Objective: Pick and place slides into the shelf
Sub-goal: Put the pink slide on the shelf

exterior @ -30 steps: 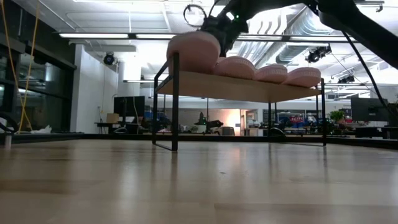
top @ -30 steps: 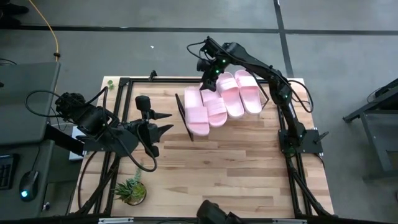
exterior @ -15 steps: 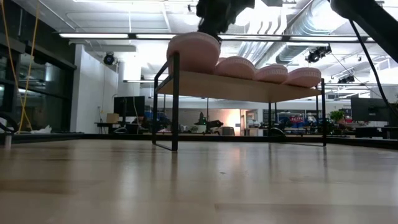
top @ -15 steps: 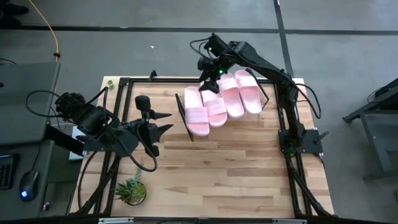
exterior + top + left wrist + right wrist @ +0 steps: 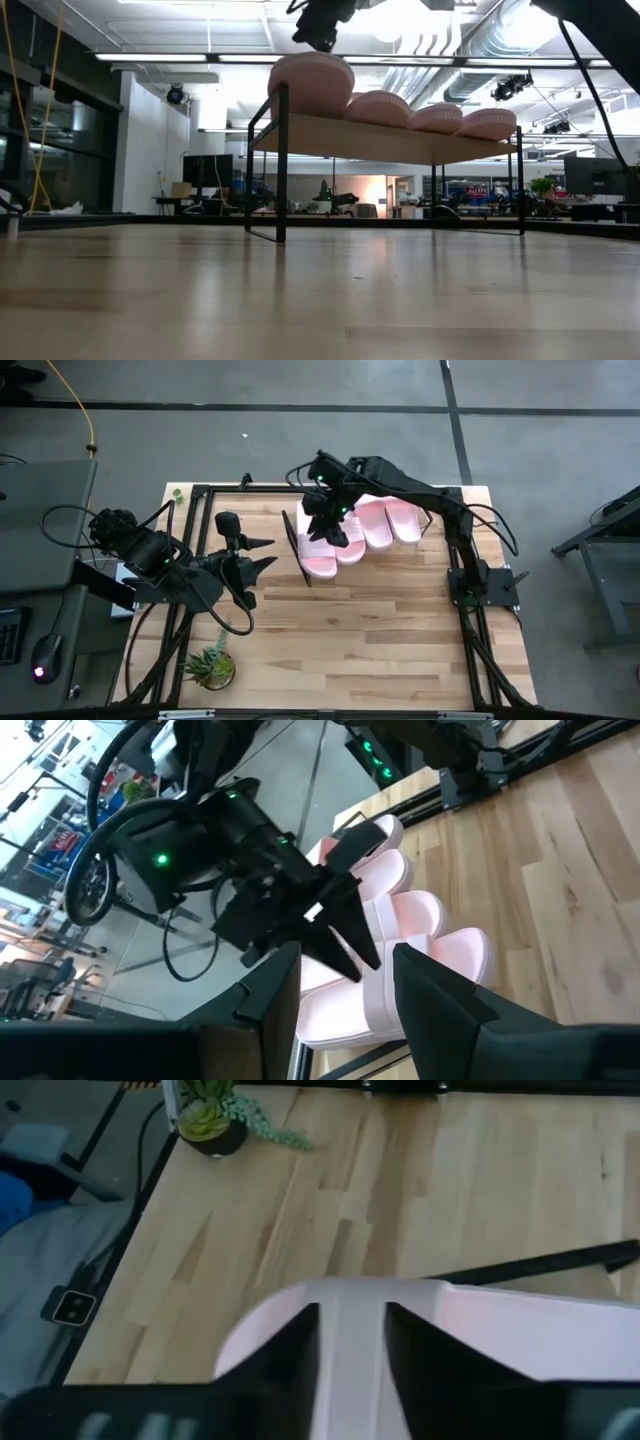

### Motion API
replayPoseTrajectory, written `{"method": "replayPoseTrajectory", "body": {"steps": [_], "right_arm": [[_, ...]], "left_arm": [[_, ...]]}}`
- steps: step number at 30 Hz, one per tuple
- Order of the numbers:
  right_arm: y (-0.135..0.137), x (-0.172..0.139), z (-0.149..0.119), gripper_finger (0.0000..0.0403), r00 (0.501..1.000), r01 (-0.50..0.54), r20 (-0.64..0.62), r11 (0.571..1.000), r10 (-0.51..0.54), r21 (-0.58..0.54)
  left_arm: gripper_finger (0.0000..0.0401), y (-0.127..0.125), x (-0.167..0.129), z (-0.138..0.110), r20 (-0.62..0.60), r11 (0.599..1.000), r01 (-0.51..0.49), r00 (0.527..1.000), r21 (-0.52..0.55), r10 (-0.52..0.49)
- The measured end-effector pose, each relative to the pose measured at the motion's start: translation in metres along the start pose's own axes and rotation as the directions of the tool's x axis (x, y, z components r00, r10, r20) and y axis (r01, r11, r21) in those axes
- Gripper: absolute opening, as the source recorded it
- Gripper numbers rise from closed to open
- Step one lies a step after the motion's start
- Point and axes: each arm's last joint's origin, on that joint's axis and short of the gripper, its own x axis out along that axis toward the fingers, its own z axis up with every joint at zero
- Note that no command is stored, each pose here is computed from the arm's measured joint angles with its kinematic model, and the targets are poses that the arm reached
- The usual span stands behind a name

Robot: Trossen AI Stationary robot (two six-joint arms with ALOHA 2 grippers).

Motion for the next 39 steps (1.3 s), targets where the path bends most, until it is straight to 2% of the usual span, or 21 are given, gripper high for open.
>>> {"method": "replayPoseTrajectory", "body": {"steps": [4, 6, 10, 20, 27, 39], "right_arm": [[0.008, 0.005, 0.003, 0.0031, 1.000, -0.007, -0.008, 1.000, 0.007, -0.018], [0.009, 0.005, 0.003, 0.0008, 1.000, -0.002, -0.011, 1.000, 0.002, -0.020], [0.007, 0.007, 0.002, 0.0014, 0.999, 0.040, -0.027, 0.999, -0.040, -0.009], [0.006, 0.026, 0.003, 0.0001, 0.999, 0.020, -0.035, 1.000, -0.020, -0.004], [0.009, 0.043, -0.002, 0.0000, 0.993, 0.013, -0.115, 1.000, -0.011, 0.016], [0.006, 0.050, -0.010, 0.0000, 0.978, 0.060, -0.203, 0.996, -0.044, 0.070]], "left_arm": [[0.0144, 0.001, 0.000, 0.000, -0.002, 1.000, -0.022, 1.000, 0.002, 0.022], [0.0144, 0.001, 0.000, 0.000, -0.003, 1.000, -0.030, 1.000, 0.007, 0.030], [0.0144, 0.002, 0.000, 0.000, -0.006, 0.999, -0.053, 0.999, 0.008, 0.053], [0.0144, 0.002, 0.000, 0.000, -0.006, 0.998, -0.056, 0.998, 0.007, 0.056], [0.0144, 0.008, -0.004, -0.002, 0.003, 0.998, -0.058, 0.998, -0.016, 0.058], [0.0144, 0.020, -0.013, -0.008, 0.023, 0.997, -0.024, 0.999, -0.069, 0.026]]}}
